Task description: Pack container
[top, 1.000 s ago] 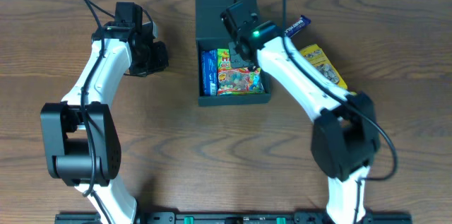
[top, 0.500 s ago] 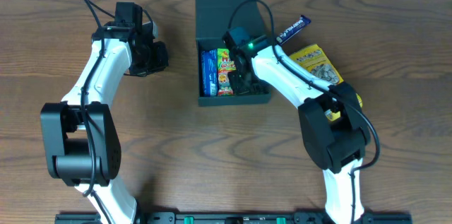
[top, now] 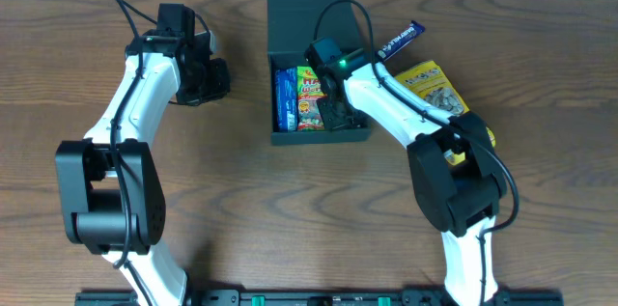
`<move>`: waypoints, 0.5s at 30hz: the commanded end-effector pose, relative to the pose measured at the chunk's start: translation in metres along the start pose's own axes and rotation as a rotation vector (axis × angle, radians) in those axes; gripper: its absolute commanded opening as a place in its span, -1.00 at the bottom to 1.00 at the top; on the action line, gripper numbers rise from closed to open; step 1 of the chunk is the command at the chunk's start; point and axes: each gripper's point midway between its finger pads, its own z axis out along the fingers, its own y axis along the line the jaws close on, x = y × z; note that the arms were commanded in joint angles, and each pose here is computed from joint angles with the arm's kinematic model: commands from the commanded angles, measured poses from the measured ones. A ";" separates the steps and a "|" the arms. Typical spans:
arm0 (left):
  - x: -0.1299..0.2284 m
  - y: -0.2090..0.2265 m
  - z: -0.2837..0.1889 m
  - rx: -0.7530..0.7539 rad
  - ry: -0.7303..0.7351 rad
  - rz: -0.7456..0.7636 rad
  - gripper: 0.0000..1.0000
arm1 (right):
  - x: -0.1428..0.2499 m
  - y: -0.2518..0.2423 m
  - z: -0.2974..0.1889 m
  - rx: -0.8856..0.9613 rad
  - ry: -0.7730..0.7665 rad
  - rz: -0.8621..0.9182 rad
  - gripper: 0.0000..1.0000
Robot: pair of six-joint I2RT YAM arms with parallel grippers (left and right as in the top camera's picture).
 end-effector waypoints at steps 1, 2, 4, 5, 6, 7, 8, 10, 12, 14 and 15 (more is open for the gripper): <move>-0.009 -0.005 -0.013 0.010 -0.038 0.033 -0.89 | -0.023 -0.004 -0.039 -0.014 -0.108 0.026 -0.98; -0.008 -0.005 -0.013 0.010 -0.036 0.034 -0.89 | -0.028 -0.005 -0.049 -0.024 -0.135 0.031 -0.97; -0.008 -0.005 -0.013 0.009 -0.034 0.052 -0.89 | -0.040 -0.007 -0.074 -0.050 -0.201 0.046 -0.97; -0.008 -0.005 -0.013 0.006 -0.035 0.064 -0.89 | -0.046 -0.009 -0.086 -0.061 -0.238 0.057 -0.97; -0.008 -0.004 -0.013 0.004 -0.035 0.073 -0.89 | -0.052 -0.013 -0.098 -0.068 -0.277 0.071 -0.97; -0.008 -0.004 -0.013 0.004 -0.036 0.078 -0.89 | -0.058 -0.020 -0.109 -0.074 -0.315 0.088 -0.97; -0.008 -0.004 -0.013 0.004 -0.037 0.078 -0.89 | -0.062 -0.028 -0.119 -0.078 -0.346 0.110 -0.97; -0.009 -0.005 -0.013 0.005 -0.040 0.084 -0.88 | -0.066 -0.056 -0.133 -0.076 -0.380 0.192 -0.98; -0.010 -0.005 -0.013 0.006 -0.044 0.099 -0.89 | -0.061 -0.091 -0.137 -0.062 -0.369 0.271 -0.97; -0.011 -0.005 -0.013 0.006 -0.048 0.107 -0.89 | -0.050 -0.128 -0.133 -0.034 -0.330 0.350 -0.97; -0.012 -0.005 -0.013 0.006 -0.050 0.108 -0.89 | -0.043 -0.149 -0.129 -0.018 -0.303 0.394 -0.97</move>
